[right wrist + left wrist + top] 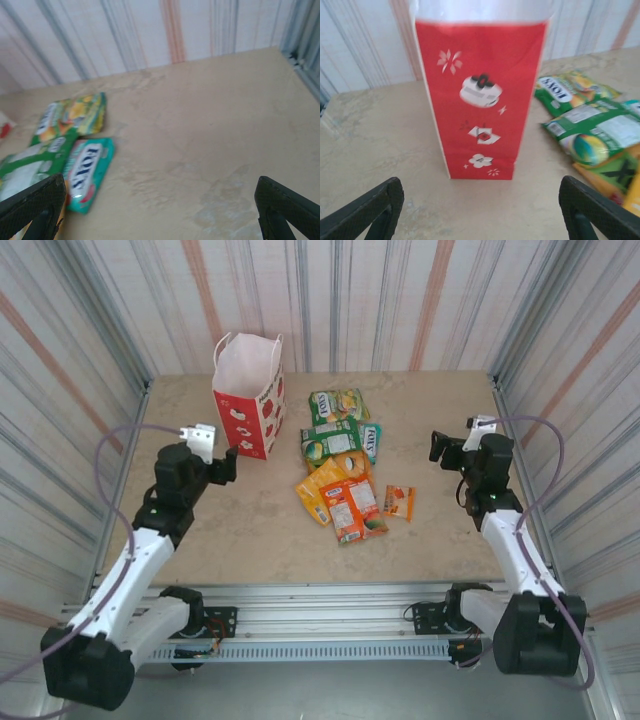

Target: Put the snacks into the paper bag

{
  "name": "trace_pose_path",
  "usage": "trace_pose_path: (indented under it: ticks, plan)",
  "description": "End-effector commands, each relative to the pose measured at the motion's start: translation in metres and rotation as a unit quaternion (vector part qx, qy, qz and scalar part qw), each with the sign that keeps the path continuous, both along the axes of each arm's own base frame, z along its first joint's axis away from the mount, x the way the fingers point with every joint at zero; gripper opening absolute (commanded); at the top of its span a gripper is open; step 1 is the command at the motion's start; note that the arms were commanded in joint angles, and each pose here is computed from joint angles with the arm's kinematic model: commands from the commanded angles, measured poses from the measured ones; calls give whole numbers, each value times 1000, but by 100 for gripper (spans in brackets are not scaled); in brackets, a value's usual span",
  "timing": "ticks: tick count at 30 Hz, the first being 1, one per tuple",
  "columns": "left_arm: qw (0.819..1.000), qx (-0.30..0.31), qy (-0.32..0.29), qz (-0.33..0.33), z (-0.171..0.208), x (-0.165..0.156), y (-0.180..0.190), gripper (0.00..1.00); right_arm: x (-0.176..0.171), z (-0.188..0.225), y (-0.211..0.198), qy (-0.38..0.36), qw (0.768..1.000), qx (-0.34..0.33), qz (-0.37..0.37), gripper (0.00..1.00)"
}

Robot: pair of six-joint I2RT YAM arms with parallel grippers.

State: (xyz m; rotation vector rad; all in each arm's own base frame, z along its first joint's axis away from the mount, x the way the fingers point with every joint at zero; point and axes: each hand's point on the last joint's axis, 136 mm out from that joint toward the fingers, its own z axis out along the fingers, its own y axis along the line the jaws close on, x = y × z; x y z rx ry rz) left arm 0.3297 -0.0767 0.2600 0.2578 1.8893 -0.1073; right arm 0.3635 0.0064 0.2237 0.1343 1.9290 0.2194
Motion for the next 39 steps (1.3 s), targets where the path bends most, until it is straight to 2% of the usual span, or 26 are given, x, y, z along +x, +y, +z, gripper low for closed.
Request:
trace_pose_path:
  ticks: [1, 7, 10, 14, 21, 28, 39]
  plan:
    - [994, 5, 96, -52, -2, -36, -15, 82, -20, 0, 26, 61, 995, 58, 46, 99]
    - [981, 4, 158, -117, 43, -31, -48, 75, -35, 38, 56, 84, 989, 75, 93, 99]
    - [972, 4, 197, -126, 55, -17, -60, 71, -36, 40, 69, 125, 982, 85, 110, 99]
    - [966, -2, 226, -126, 70, 3, -69, 70, -37, 44, 86, 159, 973, 101, 136, 99]
    - [955, 17, 273, -117, 59, 48, -82, 65, -34, 43, 104, 186, 964, 104, 160, 99]
    - [961, 43, 259, -87, 57, 93, -81, 66, -29, 42, 112, 183, 963, 102, 168, 99]
    - [957, 66, 273, -77, 27, 147, -88, 64, -25, 27, 120, 197, 958, 106, 179, 99]
